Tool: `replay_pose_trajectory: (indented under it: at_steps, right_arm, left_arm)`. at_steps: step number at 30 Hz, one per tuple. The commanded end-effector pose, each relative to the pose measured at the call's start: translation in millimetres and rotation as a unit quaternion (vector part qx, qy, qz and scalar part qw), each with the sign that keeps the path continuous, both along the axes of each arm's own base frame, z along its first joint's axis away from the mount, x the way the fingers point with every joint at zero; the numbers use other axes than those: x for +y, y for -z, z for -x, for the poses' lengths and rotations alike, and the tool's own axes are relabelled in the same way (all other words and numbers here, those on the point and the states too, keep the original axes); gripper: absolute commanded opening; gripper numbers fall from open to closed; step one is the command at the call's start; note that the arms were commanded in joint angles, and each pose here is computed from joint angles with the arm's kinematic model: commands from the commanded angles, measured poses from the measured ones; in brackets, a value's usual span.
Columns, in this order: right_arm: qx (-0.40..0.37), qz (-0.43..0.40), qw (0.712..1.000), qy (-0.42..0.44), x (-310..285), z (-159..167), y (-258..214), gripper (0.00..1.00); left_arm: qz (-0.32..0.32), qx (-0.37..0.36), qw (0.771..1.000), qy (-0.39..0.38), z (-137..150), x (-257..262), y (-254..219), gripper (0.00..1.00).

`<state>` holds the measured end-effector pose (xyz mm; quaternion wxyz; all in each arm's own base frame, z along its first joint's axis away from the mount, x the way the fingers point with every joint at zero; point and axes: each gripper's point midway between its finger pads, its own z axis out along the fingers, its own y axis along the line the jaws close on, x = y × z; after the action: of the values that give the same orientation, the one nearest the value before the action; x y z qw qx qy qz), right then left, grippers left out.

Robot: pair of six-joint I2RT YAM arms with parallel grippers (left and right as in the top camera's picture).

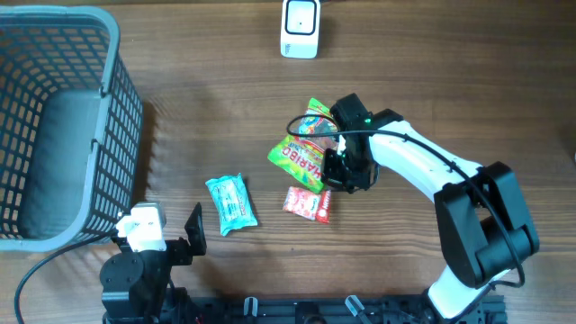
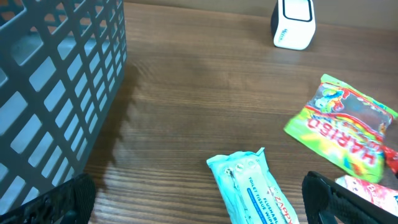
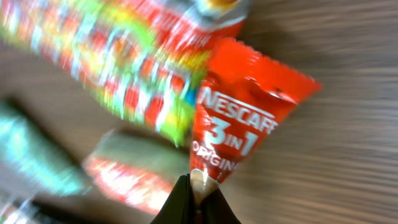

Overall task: Scan the item barcode
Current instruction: 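Lift the Nescafe sachet with the right gripper above the gummy bag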

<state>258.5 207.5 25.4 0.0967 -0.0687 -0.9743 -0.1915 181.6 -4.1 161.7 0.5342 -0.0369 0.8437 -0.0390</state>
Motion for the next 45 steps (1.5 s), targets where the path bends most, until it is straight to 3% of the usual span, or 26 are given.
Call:
replay_pose_trajectory:
  at_steps: [1,4,8,13,15,21,22,23,29,31,33,35,36,37,38,40,41,42,43,45]
  right_arm:
    - [-0.028,-0.121,0.991,-0.057,34,3,-45,0.05]
    - [-0.082,-0.236,0.96,-0.128,60,1,-79,0.05]
    - [-0.132,-0.449,0.858,-0.208,96,9,-147,0.05]
    - [-0.2,-0.502,0.804,-0.249,107,-2,-172,0.04]
    - [-0.215,-0.551,0.757,-0.278,108,4,-194,0.04]
    - [-0.281,-0.59,0.679,-0.334,108,5,-217,0.04]
    - [-0.296,-0.603,0.652,-0.352,106,10,-221,0.04]
    - [-0.334,-0.616,0.602,-0.382,103,15,-227,0.04]
    - [-0.456,-0.593,0.49,-0.448,108,7,-246,0.04]
    - [-0.508,-0.575,0.432,-0.473,109,5,-254,0.04]
    - [-0.576,-0.544,0.35,-0.5,110,3,-261,0.04]
    - [-0.598,-0.532,0.322,-0.507,108,1,-262,0.04]
    - [-0.595,-0.534,0.322,-0.507,107,2,-262,0.04]
    - [-0.58,-0.543,0.345,-0.5,107,2,-259,0.04]
    - [-0.557,-0.551,0.388,-0.486,109,-1,-255,0.04]
    - [-0.496,-0.492,0.596,-0.396,117,-38,-214,0.04]
    - [-0.465,-0.374,0.734,-0.324,108,-74,-166,0.04]
    - [-0.42,-0.217,0.845,-0.249,77,-103,-110,0.04]
    - [-0.394,-0.162,0.878,-0.218,62,-109,-89,0.04]
    - [-0.359,-0.077,0.914,-0.172,35,-119,-53,0.04]
  left_arm:
    - [-0.001,-0.001,1.0,-0.001,0,0,2,1.0]
    - [-0.001,-0.001,1.0,-0.001,0,0,2,1.0]
    - [-0.001,-0.001,1.0,-0.001,0,0,2,1.0]
    - [-0.001,-0.001,1.0,-0.001,0,0,2,1.0]
    - [-0.001,-0.001,1.0,-0.001,0,0,2,1.0]
    - [-0.001,-0.001,1.0,-0.001,0,0,2,1.0]
    - [-0.001,-0.001,1.0,-0.001,0,0,2,1.0]
    - [-0.001,-0.001,1.0,-0.001,0,0,2,1.0]
    - [-0.001,-0.001,1.0,-0.001,0,0,2,1.0]
    - [-0.001,-0.001,1.0,-0.001,0,0,2,1.0]
    - [-0.001,-0.001,1.0,-0.001,0,0,2,1.0]
    - [-0.001,-0.001,1.0,-0.001,0,0,2,1.0]
    - [-0.001,-0.001,1.0,-0.001,0,0,2,1.0]
    - [-0.001,-0.001,1.0,-0.001,0,0,2,1.0]
    - [-0.001,-0.001,1.0,-0.001,0,0,2,1.0]
    - [-0.001,-0.001,1.0,-0.001,0,0,2,1.0]
    - [-0.001,-0.001,1.0,-0.001,0,0,2,1.0]
    - [-0.001,-0.001,1.0,-0.001,0,0,2,1.0]
    - [-0.001,-0.001,1.0,-0.001,0,0,2,1.0]
    - [-0.001,-0.001,1.0,-0.001,0,0,2,1.0]
